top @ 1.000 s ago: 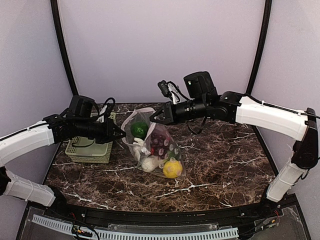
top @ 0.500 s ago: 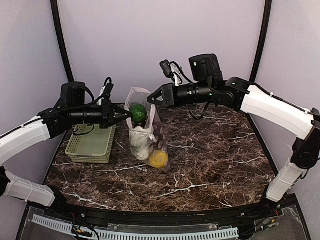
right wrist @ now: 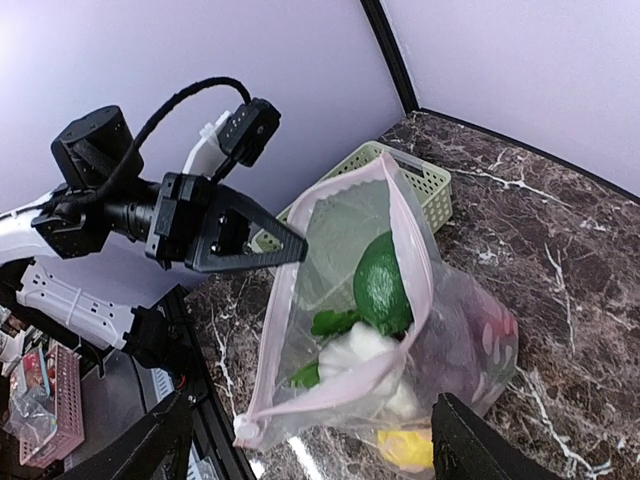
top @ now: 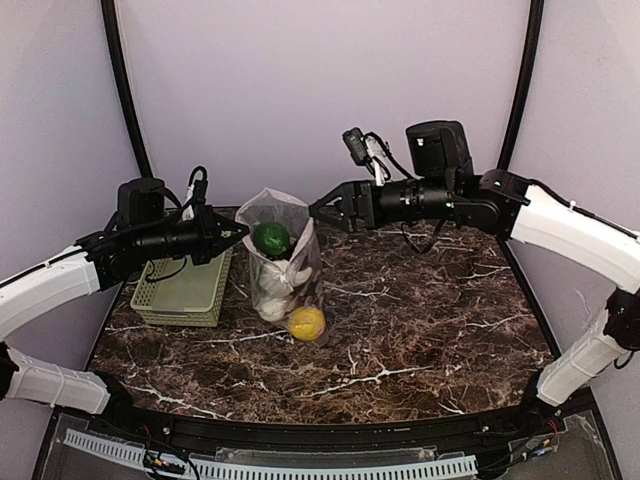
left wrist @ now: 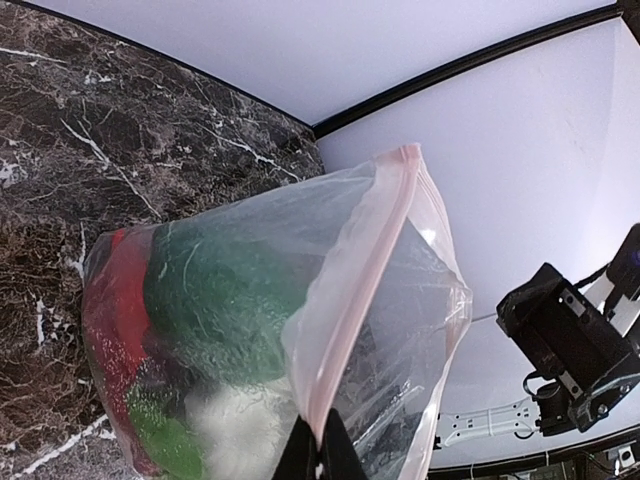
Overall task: Place the food in the zip-top bag and seal the zipper
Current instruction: Adjust the zipper food storage bag at the center of the board, then pass from the left arm to the right, then adjust the zipper food storage bag at the center of the board.
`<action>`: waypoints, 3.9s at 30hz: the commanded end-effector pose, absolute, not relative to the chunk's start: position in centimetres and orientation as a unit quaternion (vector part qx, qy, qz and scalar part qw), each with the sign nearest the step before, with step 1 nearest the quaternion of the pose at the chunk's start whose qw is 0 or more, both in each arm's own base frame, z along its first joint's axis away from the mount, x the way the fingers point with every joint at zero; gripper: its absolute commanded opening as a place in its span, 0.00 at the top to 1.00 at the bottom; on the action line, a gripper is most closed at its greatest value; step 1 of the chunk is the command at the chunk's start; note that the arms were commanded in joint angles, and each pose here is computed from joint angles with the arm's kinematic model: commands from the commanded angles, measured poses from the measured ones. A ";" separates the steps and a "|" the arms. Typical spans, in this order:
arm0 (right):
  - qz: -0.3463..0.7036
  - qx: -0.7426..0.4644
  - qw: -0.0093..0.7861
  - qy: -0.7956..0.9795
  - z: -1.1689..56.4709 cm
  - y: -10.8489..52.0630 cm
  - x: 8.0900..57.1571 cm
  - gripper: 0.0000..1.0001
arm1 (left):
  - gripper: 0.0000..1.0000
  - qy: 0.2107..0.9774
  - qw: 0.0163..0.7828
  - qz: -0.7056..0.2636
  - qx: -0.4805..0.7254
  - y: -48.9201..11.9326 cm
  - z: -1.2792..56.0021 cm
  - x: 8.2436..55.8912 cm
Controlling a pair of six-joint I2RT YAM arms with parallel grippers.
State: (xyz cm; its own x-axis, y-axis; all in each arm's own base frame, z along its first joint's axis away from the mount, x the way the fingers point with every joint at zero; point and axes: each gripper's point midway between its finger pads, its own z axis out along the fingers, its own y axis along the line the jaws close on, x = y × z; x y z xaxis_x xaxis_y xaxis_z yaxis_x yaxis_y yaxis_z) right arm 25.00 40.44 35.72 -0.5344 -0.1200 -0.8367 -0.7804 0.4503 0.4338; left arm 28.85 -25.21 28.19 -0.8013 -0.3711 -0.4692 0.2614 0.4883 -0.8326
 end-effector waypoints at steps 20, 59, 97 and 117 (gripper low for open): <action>0.322 -0.322 0.477 0.752 29.6 42.5 16.6 0.41 | 0.99 0.775 0.356 -0.520 -0.055 -24.4 31.0 29.7; 0.259 -0.328 0.518 0.746 30.2 45.6 18.3 1.00 | 0.99 0.792 0.380 -0.476 -0.031 -23.2 31.4 29.2; 0.464 -0.569 0.320 0.599 35.2 43.0 8.2 1.00 | 0.20 0.767 0.401 -0.357 0.350 -27.0 36.2 27.3; 0.464 -0.565 0.306 0.610 33.8 42.7 8.0 1.00 | 0.35 0.799 0.269 -0.421 0.335 -28.5 31.1 26.4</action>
